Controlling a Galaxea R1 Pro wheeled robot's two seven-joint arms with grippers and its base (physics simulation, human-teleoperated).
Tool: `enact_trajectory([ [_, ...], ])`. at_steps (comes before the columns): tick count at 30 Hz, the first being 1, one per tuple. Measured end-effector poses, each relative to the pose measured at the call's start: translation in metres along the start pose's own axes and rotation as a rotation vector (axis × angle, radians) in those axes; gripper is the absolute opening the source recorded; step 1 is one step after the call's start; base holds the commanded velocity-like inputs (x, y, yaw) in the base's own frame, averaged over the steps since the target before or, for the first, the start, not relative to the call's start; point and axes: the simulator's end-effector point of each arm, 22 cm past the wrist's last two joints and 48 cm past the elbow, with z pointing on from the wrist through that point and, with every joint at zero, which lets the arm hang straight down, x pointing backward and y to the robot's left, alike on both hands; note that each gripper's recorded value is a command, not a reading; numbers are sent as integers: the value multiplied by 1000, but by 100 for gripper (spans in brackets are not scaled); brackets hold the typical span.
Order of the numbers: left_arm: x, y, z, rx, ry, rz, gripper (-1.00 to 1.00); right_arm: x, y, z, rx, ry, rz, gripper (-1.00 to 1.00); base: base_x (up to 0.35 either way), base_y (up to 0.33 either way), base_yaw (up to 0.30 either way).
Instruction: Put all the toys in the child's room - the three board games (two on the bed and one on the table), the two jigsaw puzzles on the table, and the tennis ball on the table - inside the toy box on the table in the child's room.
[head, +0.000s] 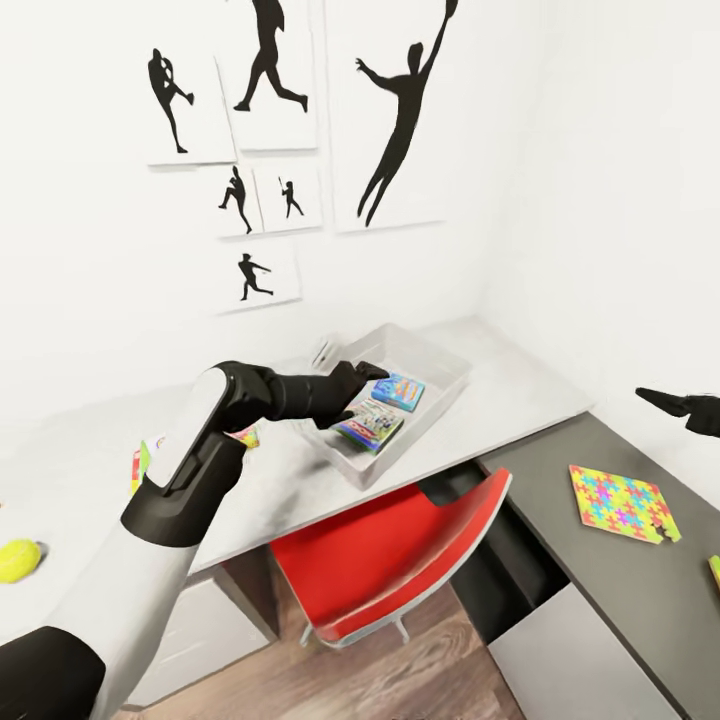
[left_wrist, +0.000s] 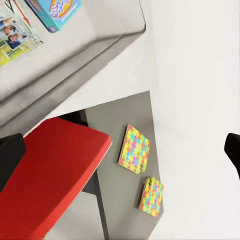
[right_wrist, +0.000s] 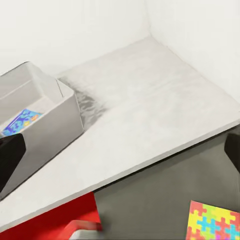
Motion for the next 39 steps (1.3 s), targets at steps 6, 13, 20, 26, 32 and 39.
enact_trajectory([
  [6, 0, -5, -6, 9, -6, 15, 100, 29, 44, 32, -51, 78, -30, 100, -296, 19, 80],
  [13, -36, 0, -42, 72, -40, 37, 100, 39, 81, 58, -53, 100, -53, 100, -159, 47, 78],
  [20, -45, 15, -77, 255, -26, 7, 100, 51, 135, 80, -110, 114, -54, 100, -20, 7, 95],
  [26, -43, 73, -102, 271, -43, -57, 100, 83, 193, 104, -98, 167, -119, 100, -2, 1, 112],
  [32, -36, 116, -144, 361, -69, -110, 100, 102, 258, 112, -173, 188, -147, 100, 0, 0, 134],
  [39, -29, 131, -172, 421, -81, -122, 100, 108, 305, 114, -188, 183, -158, 100, 0, 0, 148],
])
